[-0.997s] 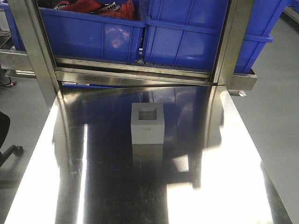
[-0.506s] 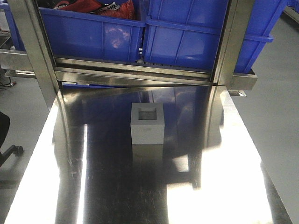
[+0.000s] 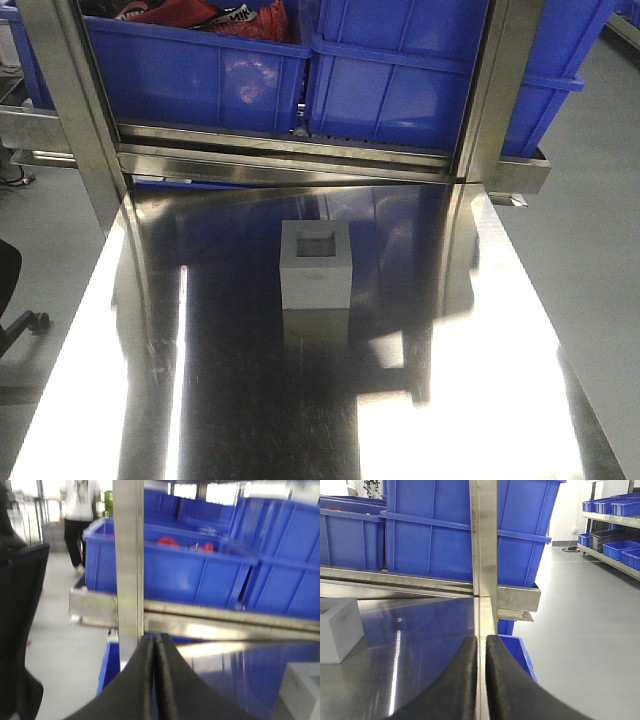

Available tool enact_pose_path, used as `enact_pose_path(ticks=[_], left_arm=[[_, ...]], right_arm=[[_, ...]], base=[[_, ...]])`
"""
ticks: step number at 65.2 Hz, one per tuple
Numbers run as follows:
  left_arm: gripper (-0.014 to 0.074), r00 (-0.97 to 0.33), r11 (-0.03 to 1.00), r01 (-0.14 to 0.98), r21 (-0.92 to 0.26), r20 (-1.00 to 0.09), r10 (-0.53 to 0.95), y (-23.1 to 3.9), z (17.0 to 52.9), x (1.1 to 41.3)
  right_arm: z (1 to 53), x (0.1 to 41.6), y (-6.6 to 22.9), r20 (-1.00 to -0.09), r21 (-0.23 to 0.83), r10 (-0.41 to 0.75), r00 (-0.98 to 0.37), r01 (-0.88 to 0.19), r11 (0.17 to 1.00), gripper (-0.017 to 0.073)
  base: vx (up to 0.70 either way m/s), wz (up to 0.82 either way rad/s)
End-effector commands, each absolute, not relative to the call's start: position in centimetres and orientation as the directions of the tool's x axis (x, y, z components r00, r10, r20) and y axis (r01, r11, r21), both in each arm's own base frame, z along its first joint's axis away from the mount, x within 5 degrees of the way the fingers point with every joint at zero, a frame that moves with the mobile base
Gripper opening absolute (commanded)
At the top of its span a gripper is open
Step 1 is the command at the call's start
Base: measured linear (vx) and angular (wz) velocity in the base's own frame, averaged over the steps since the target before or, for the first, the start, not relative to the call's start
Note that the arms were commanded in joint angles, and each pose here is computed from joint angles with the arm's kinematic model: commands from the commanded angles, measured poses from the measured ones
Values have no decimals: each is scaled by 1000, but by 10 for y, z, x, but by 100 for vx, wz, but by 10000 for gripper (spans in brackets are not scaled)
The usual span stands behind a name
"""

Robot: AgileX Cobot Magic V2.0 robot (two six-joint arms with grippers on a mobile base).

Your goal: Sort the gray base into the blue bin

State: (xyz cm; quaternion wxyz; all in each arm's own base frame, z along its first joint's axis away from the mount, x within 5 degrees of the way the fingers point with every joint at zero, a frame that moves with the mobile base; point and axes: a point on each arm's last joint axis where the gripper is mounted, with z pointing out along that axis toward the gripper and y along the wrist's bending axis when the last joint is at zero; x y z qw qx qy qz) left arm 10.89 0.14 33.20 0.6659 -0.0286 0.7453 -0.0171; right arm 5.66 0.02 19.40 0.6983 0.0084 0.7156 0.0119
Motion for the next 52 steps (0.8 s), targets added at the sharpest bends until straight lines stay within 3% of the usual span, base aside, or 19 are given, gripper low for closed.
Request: enact_pose_path(ticks=[1,16,24,31,40,44,52], left_arm=[[-6,-60,997,-19,-78,-995,-79,2,351,127],[59,-96,996,-21,-82,-992,-84,2,344,150],[221,-59,996,-16,-82,-995,-83,2,346,152],[462,-53,996,-16,-82,-995,-83,2,347,152],[684,-58,996,-16,-82,-995,-83,2,347,152],[734,-59,996,-17,-82,-995,-83,2,347,152],[717,-51,996,-16,-82,-995,-83,2,347,152]], right_arm=[[203,56,0,-998,16,16,69,-5,1000,-4],[203,56,0,-998,16,16,68,-5,1000,-4],[203,56,0,-998,16,16,68,-5,1000,-4],[203,56,0,-998,16,16,68,-5,1000,-4],[203,56,0,-998,16,16,68,-5,1000,-4],[203,56,0,-998,16,16,68,-5,1000,-4],[203,56,0,-998,16,16,68,-5,1000,-4]], base=[[0,0],[0,0],[0,0],[0,0],[0,0],[0,0],[0,0]])
